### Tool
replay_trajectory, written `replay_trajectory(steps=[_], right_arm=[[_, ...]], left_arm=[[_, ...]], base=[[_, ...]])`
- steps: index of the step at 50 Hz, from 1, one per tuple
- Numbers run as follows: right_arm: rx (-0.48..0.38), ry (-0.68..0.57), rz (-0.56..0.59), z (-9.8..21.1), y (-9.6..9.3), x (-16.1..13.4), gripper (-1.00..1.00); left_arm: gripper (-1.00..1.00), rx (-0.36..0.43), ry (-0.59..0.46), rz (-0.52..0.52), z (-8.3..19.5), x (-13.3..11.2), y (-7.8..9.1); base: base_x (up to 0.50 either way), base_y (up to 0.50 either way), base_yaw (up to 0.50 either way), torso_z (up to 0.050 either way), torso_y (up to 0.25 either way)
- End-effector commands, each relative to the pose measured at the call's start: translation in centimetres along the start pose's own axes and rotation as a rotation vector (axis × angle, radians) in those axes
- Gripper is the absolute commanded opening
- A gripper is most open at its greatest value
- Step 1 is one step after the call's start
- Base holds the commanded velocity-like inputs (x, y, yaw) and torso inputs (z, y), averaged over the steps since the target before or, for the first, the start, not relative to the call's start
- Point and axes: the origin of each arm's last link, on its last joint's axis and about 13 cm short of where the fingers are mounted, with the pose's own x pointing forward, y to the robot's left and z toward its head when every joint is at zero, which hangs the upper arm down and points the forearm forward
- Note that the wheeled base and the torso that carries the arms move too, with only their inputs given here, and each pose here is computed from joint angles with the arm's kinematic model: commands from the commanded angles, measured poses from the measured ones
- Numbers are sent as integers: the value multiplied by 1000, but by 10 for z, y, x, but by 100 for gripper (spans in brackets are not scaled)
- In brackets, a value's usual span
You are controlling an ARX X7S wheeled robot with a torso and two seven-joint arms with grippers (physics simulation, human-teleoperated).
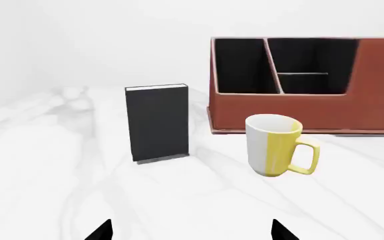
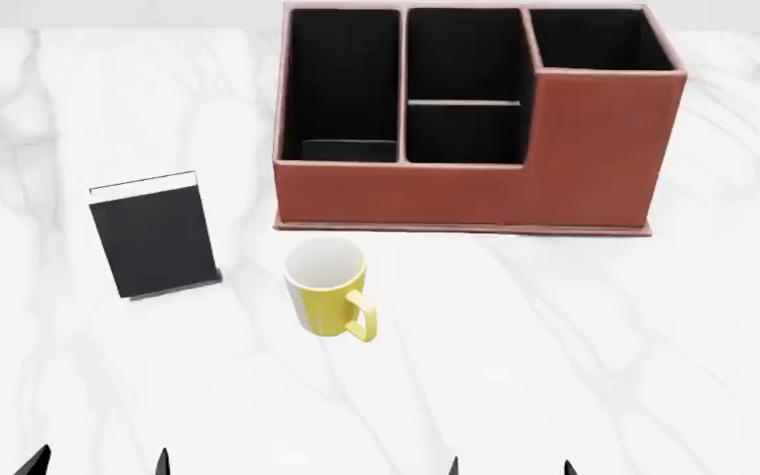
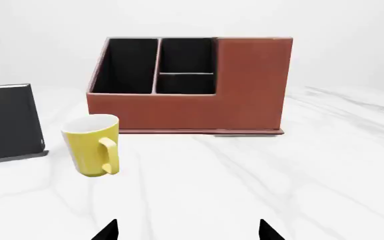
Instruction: Pick up the yellow and white mug and place it to the right of the caddy.
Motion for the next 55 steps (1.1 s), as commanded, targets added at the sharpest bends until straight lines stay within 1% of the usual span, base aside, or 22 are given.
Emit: replay_trajectory(steps=[1, 11, 17, 20, 22, 25, 27, 28, 29, 30, 33, 34, 39, 40, 45, 49, 52, 53, 55], right_arm=[[-5, -4, 3, 0, 1, -1, 100], [-8, -2, 3, 0, 0, -1, 100], [-26, -2, 6, 0, 1, -1, 100], [-33, -3, 3, 0, 1, 0, 100], [-24, -3, 7, 3, 2, 0, 100], [-18, -31, 9, 14, 3, 1, 100], [-21, -54, 13, 20, 4, 1, 100], [-16, -65, 19, 25, 5, 0, 100], [-21, -81, 25, 31, 6, -3, 100], [-18, -88, 29, 33, 6, -4, 100], [-13, -118, 31, 43, 7, -7, 100], [-18, -141, 36, 51, 8, -11, 100], [-10, -203, 47, 72, 10, -20, 100], [-11, -225, 57, 80, 12, -23, 100], [-28, -289, 89, 99, 16, -26, 100], [-33, -356, 113, 122, 19, -24, 100], [-56, -381, 129, 131, 20, -23, 100], [-64, -395, 138, 138, 21, -23, 100], [-73, -398, 139, 141, 20, -24, 100]], left_arm=[[100, 0, 0, 0, 0, 0, 0], [100, 0, 1, -1, 0, 0, 0], [100, 4, -1, -4, 0, 0, 0], [100, 13, -6, 5, 2, 0, 0], [100, 28, 3, 31, 3, 0, 0], [100, 53, -63, 20, 17, 0, -1], [100, 54, -99, 10, 26, 0, -1], [100, 59, -123, 16, 35, 0, -1], [100, 84, -162, 10, 48, 0, -3], [100, 93, -177, 6, 51, 0, -3], [100, 83, -219, -3, 65, 1, -4], [100, 91, -246, -13, 74, 0, -6], [100, 117, -302, -12, 90, -4, -7], [100, 137, -326, 2, 97, -5, -6], [100, 127, -376, 8, 114, -8, -5], [100, 161, -423, 15, 127, -14, -8], [100, 193, -453, 30, 134, -17, -9], [100, 212, -479, 45, 141, -21, -8], [100, 218, -501, 60, 147, -24, -8]], base=[[0, 0, 0, 0, 0], [0, 0, 0, 0, 0], [0, 0, 0, 0, 0], [0, 0, 0, 0, 0], [0, 0, 0, 0, 0], [0, 0, 0, 0, 0], [0, 0, 0, 0, 0], [0, 0, 0, 0, 0], [0, 0, 0, 0, 0], [0, 0, 0, 0, 0], [0, 0, 0, 0, 0], [0, 0, 0, 0, 0], [0, 0, 0, 0, 0], [0, 0, 0, 0, 0], [0, 0, 0, 0, 0], [0, 0, 0, 0, 0], [0, 0, 0, 0, 0], [0, 0, 0, 0, 0], [0, 0, 0, 0, 0]])
